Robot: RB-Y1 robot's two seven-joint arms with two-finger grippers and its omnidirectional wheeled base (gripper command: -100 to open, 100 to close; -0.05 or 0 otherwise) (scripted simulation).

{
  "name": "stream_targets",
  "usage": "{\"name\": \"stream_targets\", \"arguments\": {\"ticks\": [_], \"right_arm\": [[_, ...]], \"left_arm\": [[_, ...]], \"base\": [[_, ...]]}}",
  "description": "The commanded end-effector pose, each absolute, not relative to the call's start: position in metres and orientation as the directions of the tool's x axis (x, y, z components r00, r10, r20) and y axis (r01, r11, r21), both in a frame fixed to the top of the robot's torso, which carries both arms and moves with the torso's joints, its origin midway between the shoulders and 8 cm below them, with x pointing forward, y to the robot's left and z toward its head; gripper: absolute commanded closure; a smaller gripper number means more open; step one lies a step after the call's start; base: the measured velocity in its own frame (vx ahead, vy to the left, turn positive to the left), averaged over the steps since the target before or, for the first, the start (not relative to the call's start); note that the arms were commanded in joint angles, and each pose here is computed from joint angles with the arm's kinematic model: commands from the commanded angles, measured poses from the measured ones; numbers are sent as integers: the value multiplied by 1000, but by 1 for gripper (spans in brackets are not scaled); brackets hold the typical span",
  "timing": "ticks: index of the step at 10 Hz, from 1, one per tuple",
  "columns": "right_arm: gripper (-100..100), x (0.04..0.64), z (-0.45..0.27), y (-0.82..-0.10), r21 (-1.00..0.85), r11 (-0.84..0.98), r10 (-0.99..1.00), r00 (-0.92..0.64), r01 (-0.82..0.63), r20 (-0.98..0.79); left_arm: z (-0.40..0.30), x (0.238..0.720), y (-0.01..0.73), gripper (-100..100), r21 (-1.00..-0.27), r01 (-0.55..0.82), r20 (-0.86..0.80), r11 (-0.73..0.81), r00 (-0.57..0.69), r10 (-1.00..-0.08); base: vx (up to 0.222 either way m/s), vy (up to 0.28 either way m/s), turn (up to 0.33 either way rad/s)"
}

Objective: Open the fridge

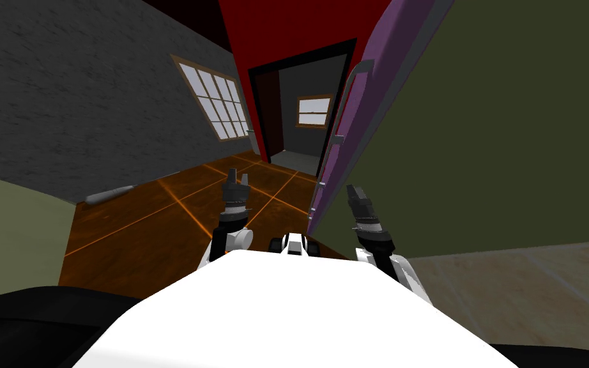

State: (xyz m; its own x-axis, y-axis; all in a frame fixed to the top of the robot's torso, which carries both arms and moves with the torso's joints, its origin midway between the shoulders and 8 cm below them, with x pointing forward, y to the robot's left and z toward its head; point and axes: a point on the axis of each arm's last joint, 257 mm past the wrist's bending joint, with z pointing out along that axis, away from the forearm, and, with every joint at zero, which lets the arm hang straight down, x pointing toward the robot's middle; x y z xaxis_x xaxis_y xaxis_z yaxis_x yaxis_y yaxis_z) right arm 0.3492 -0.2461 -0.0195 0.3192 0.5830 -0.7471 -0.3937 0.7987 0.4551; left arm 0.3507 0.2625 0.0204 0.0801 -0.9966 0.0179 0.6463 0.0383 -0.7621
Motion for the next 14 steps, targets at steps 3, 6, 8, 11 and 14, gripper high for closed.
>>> {"name": "stream_targets", "arguments": {"ticks": [3, 6, 8, 11, 14], "right_arm": [[-100, 353, -49, -269, 317, 918, 382, 315, -238, -869], [-100, 354, -62, -279, 235, 957, 278, 300, -171, -913], [-100, 353, -74, -290, 159, 981, 184, 277, -109, -943], [-100, 349, -96, -316, 13, 1000, 12, 215, 5, -977], [-100, 346, -108, -329, -88, 994, -96, 169, 58, -981]], "left_arm": [[20, 351, 262, 0, -762, 646, 18, 38, 80, -997], [20, 351, 262, 0, -762, 646, 18, 38, 80, -997], [20, 351, 262, 0, -762, 646, 18, 38, 80, -997], [20, 351, 262, 0, -762, 646, 18, 38, 80, -997], [20, 351, 262, 0, -762, 646, 18, 38, 80, -997]], "base": [[36, 88, 42], [30, 79, 35], [35, 90, 44], [37, 82, 54], [28, 74, 48]]}}
